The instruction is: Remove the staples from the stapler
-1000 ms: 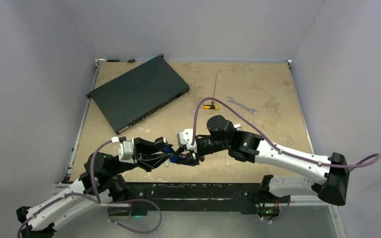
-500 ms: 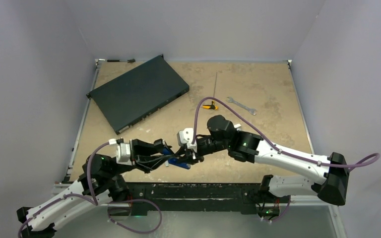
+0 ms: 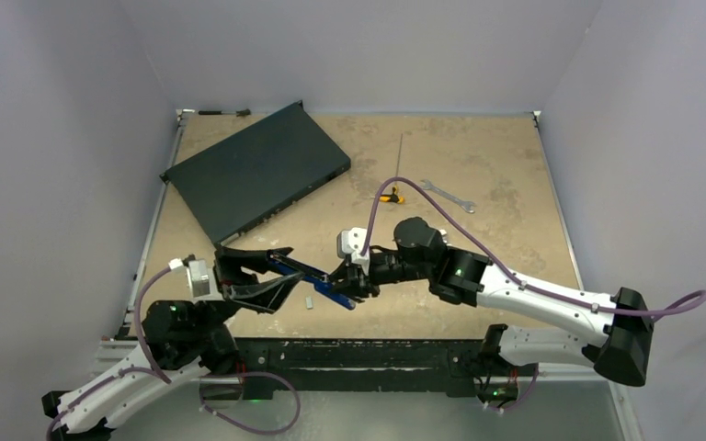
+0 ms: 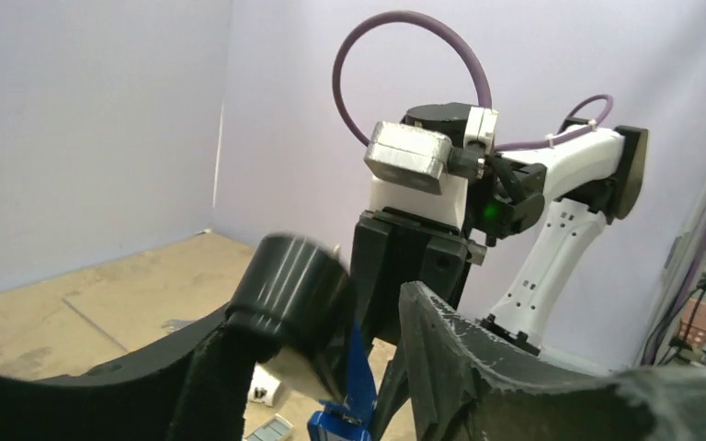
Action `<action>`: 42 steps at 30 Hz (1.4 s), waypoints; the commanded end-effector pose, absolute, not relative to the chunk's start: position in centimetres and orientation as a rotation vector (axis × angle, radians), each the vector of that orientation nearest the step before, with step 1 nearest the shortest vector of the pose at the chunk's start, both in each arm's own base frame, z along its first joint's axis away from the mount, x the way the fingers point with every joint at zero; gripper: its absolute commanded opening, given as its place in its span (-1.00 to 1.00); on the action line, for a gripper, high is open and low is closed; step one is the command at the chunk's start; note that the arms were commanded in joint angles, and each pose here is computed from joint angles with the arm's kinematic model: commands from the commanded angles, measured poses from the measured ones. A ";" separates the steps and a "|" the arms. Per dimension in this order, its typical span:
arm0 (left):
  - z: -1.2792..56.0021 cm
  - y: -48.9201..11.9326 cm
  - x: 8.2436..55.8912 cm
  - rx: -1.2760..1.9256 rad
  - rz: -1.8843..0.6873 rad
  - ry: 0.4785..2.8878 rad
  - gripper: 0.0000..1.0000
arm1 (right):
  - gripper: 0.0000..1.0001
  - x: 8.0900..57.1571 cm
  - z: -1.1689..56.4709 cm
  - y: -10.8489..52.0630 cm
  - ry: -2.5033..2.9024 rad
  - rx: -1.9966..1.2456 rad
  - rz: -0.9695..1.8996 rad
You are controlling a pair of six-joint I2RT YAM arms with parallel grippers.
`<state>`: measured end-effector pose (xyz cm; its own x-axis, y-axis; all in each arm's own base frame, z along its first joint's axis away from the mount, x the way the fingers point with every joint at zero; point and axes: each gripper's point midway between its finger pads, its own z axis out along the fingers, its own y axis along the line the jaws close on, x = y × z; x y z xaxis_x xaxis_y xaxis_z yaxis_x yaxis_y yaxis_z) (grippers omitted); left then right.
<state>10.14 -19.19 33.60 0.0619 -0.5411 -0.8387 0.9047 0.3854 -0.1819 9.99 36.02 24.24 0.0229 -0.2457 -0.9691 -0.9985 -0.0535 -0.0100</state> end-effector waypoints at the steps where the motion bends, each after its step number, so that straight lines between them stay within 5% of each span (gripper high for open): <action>1: 35.6 -17.6 11.1 0.331 -1.126 0.981 0.24 | -1.00 11.4 26.1 36.1 1.353 -1.334 1.067; 4: 35.3 -17.4 11.6 0.312 -1.104 1.012 0.61 | -1.00 12.3 26.6 36.0 1.373 -1.296 1.025; 10: 33.4 -15.5 14.3 0.141 -1.012 1.151 0.80 | -1.00 15.4 28.0 35.1 1.451 -1.132 0.906; 28: 28.6 -10.2 18.9 -0.266 -0.524 1.758 0.93 | -1.00 34.4 23.1 28.7 2.046 -0.066 0.448; 42: 27.7 -9.0 18.0 -0.220 -0.478 1.797 0.90 | -1.00 45.4 15.6 27.3 2.288 0.110 0.259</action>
<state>18.36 -10.27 27.36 -0.3056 -0.3593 -0.8818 0.1213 0.9038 -0.4103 42.54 28.87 13.14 -0.6980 0.0531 -0.7141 -0.0854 0.9840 0.1566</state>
